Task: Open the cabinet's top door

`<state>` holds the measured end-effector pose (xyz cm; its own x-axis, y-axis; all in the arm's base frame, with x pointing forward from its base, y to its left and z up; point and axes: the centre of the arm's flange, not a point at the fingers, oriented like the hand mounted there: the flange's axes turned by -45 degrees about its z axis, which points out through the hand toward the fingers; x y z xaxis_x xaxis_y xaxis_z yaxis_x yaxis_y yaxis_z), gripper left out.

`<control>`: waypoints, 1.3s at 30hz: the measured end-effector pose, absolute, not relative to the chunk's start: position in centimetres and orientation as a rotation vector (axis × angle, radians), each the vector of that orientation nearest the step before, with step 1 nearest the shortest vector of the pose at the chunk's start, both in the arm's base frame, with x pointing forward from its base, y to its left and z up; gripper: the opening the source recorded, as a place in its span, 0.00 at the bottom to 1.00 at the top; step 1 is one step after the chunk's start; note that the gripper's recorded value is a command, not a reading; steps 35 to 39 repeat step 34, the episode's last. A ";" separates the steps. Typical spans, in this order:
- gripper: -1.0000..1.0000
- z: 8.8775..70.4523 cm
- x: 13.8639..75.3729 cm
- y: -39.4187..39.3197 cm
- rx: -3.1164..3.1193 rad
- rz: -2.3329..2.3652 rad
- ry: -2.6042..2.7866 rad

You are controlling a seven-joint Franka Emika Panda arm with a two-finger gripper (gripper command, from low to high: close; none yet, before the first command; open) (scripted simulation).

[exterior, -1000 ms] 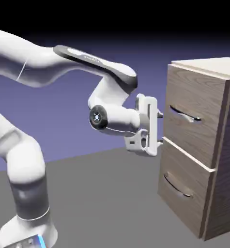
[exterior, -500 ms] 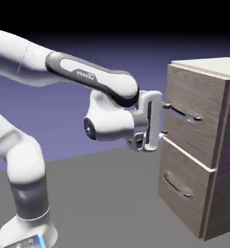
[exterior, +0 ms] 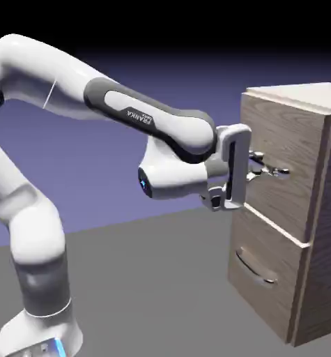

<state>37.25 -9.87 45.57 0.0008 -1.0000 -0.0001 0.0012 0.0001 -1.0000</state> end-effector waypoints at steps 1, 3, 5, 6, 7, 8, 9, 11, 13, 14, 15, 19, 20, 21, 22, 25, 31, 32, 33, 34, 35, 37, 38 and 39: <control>0.00 45.6 36.2 -9.9 -1.209 -1.209 1.208; 0.00 45.6 34.3 -9.9 -1.209 -1.209 1.208; 0.00 45.6 32.4 -9.9 -1.209 -1.209 1.208; 0.00 45.6 31.5 -9.9 -1.209 -1.209 1.208; 0.00 45.6 30.7 -9.9 -1.209 -1.209 1.208; 0.00 45.6 29.8 -9.9 -1.209 -1.209 1.208; 0.00 45.6 29.0 -9.9 -1.209 -1.209 1.208; 0.00 45.6 27.4 -9.9 -1.209 -1.209 1.208; 0.00 45.6 25.8 -9.9 -1.209 -1.209 1.208; 0.00 45.6 25.1 -9.9 -1.209 -1.209 1.208; 0.00 45.6 24.4 -9.9 -1.209 -1.209 1.208; 0.00 45.6 21.6 -9.9 -1.209 -1.209 1.208; 0.00 45.6 21.0 -9.9 -1.209 -1.209 1.208; 0.00 45.6 20.4 -9.9 -1.209 -1.209 1.208; 0.00 45.6 19.7 -9.9 -1.209 -1.209 1.208; 0.00 45.6 17.9 -9.9 -1.209 -1.209 1.208; 1.00 45.8 17.7 -11.4 -1.321 -1.340 1.146; 1.00 46.0 17.6 -11.9 -1.358 -1.383 1.123; 1.00 46.1 17.5 -12.4 -1.395 -1.427 1.100; 1.00 46.2 17.5 -12.9 -1.431 -1.470 1.076; 1.00 46.2 17.5 -12.9 -1.431 -1.470 1.076; 1.00 46.2 17.5 -12.9 -1.431 -1.470 1.076; 1.00 46.2 17.5 -12.9 -1.431 -1.470 1.076; 1.00 46.2 17.5 -12.9 -1.431 -1.470 1.076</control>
